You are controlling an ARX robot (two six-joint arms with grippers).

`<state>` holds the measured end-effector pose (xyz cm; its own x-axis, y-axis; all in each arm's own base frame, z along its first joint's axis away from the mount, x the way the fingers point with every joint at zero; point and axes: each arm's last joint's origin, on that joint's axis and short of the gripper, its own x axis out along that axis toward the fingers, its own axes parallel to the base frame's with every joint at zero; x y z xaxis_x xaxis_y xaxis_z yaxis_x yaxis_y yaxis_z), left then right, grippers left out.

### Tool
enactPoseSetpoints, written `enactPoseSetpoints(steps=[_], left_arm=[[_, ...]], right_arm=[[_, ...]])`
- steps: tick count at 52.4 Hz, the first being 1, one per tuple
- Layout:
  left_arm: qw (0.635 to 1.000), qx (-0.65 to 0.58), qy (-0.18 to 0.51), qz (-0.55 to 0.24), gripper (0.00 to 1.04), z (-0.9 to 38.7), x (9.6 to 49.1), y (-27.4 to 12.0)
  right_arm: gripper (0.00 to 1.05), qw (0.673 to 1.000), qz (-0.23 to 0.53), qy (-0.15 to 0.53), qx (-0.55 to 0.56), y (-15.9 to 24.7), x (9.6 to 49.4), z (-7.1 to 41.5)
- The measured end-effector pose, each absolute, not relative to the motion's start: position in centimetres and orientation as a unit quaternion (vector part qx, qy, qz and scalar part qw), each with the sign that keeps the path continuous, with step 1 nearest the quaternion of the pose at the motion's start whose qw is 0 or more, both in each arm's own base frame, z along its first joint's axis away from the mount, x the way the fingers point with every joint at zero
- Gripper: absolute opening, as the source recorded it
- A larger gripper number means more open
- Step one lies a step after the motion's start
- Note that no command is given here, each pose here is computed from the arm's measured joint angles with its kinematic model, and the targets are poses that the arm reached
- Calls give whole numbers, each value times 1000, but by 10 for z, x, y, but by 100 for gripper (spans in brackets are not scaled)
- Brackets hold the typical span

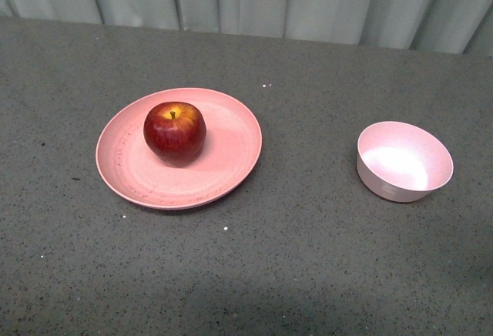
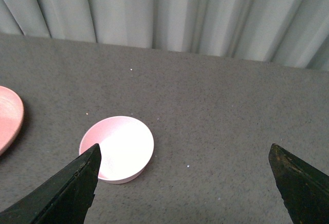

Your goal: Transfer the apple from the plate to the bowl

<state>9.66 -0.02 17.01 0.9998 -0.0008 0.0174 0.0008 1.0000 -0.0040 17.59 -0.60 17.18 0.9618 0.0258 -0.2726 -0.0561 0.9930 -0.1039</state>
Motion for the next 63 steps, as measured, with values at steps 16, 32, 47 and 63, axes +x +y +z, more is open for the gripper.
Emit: enactPoseSetpoints(steps=[16, 32, 47, 63], left_arm=[[1000, -2, -9, 0, 98, 170, 97, 0], [1000, -2, -9, 0, 98, 170, 97, 0], [1000, -2, -9, 0, 98, 170, 97, 0], [1000, -2, -9, 0, 98, 170, 97, 0]], right_arm=[[95, 937, 128, 308, -102, 23, 269, 128], [95, 889, 194, 382, -162, 55, 312, 97], [86, 852, 220, 440, -179, 76, 339, 67], [30, 831, 216, 478, -185, 80, 351, 51]])
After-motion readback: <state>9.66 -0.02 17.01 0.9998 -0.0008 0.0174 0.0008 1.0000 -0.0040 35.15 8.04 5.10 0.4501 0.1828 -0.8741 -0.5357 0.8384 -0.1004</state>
